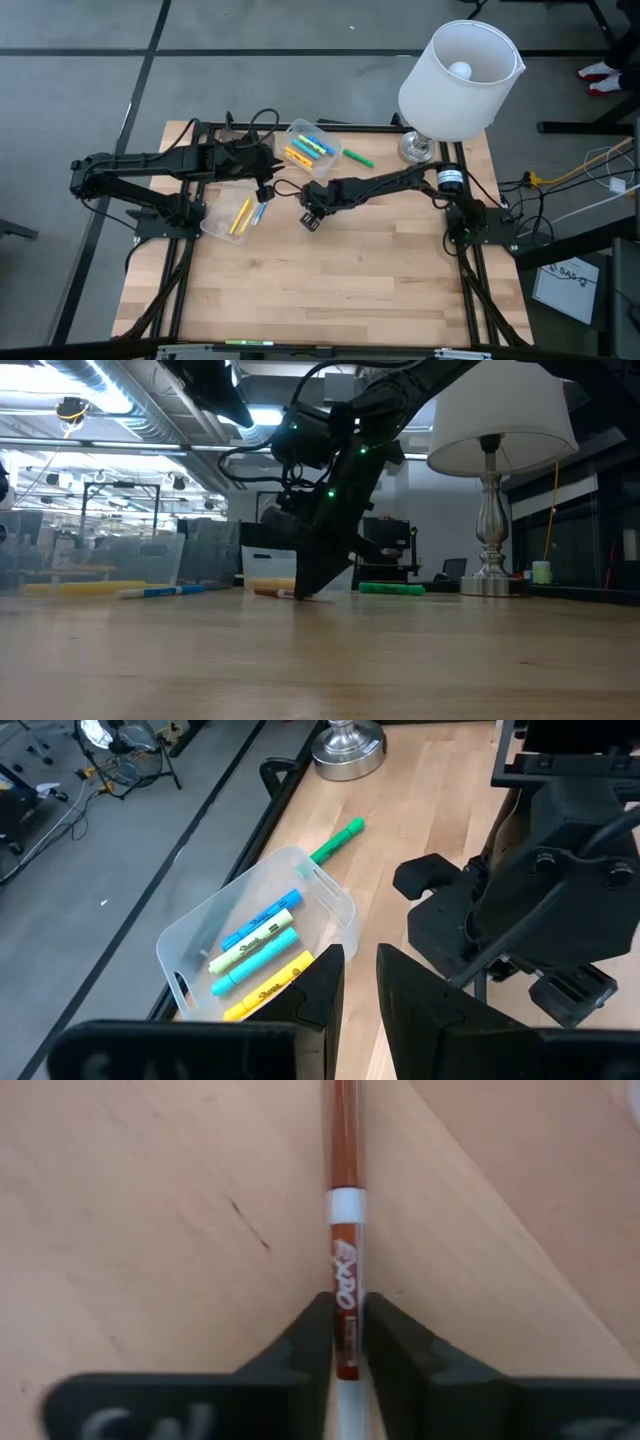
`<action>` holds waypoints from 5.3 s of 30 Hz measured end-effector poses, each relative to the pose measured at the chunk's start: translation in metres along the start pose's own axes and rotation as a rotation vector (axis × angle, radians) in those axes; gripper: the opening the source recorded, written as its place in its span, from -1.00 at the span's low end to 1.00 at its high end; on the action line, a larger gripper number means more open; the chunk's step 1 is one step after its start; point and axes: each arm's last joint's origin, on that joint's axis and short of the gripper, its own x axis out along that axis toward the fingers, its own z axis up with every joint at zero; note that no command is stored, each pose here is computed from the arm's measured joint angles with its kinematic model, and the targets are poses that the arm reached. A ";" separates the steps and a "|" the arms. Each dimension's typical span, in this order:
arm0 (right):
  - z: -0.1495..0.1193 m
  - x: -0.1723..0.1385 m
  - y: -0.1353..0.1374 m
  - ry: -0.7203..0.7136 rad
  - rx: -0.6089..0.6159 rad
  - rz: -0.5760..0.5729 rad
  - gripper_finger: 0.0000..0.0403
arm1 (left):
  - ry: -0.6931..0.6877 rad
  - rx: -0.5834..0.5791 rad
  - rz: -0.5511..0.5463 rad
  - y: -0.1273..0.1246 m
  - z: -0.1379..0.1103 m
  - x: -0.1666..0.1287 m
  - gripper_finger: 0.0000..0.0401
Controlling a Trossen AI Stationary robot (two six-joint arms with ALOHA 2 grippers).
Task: Pick & Place Markers
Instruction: Put the brown marker into the black bin
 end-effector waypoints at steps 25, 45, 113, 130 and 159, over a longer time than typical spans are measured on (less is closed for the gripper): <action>0.012 -0.013 -0.003 0.010 -0.006 0.160 -0.87 | -0.142 -0.195 0.023 0.020 -0.005 -0.058 -0.71; 0.041 -0.026 0.004 -0.152 0.075 0.447 -0.87 | -0.341 -0.355 0.025 0.036 -0.009 -0.104 -0.71; 0.058 -0.101 0.000 0.069 -0.357 0.435 -0.90 | 0.511 0.061 -0.836 -0.046 -0.052 -0.060 -0.51; 0.029 -0.108 0.016 0.245 -0.397 0.397 -0.92 | 0.745 0.401 -1.020 -0.132 -0.080 -0.081 -0.39; 0.038 -0.133 0.014 0.197 0.031 0.332 -0.89 | 0.602 0.461 -1.008 -0.235 -0.146 -0.104 -0.31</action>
